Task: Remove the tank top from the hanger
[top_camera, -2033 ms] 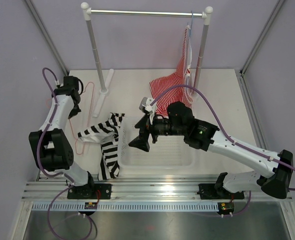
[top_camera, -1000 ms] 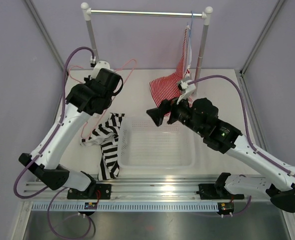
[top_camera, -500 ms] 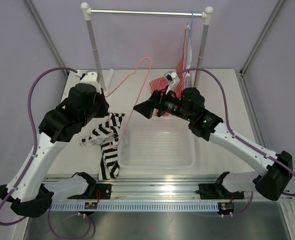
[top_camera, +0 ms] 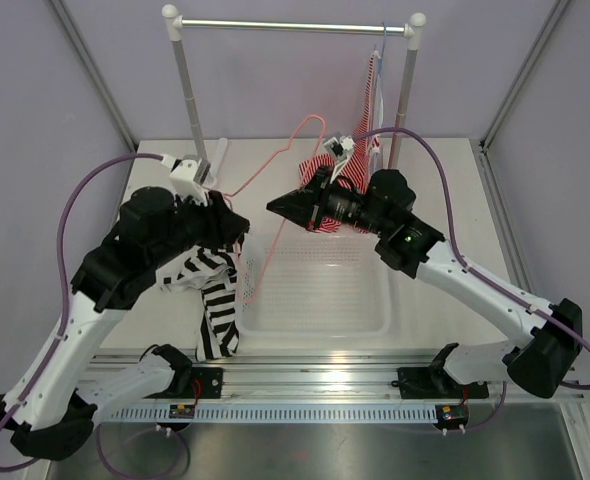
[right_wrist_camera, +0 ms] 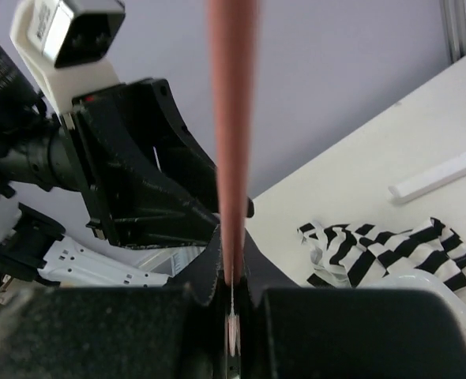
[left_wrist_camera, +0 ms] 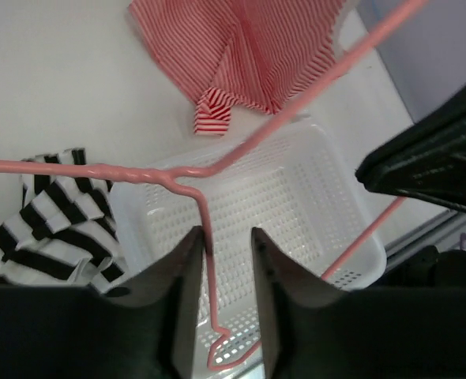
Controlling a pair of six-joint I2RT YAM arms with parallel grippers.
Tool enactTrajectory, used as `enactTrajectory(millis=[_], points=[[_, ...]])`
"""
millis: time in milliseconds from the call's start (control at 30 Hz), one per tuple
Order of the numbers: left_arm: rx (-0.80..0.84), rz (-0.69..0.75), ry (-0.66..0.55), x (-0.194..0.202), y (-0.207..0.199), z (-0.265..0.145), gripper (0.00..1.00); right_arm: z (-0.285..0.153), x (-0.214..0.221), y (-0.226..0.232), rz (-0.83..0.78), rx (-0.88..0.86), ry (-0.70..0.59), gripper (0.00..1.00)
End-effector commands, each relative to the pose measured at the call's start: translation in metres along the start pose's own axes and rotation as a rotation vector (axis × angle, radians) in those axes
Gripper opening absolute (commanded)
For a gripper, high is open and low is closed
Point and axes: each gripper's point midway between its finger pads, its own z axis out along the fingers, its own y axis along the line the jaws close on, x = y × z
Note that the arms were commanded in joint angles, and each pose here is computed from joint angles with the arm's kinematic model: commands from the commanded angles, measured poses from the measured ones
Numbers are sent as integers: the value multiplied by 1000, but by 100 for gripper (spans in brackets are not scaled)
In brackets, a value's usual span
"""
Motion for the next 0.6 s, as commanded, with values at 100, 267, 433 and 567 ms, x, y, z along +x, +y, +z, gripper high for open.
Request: enactTrajectory(millis=[100,267,433,567], points=[[447,149,-233,-15,-68,-50,63,-49,-84,81,-112,-179,-292,0],[496,165,-272,-13,-73,-62,67,-69,-97,107,-127,-235,-313,0],[758,224,-292,-13,-112,-88,67,-68,-85,124,-76,-333,-220,0],[951,272,-323,-13,-137,-116,60,-68,-73,131,-62,-397,-161,0]])
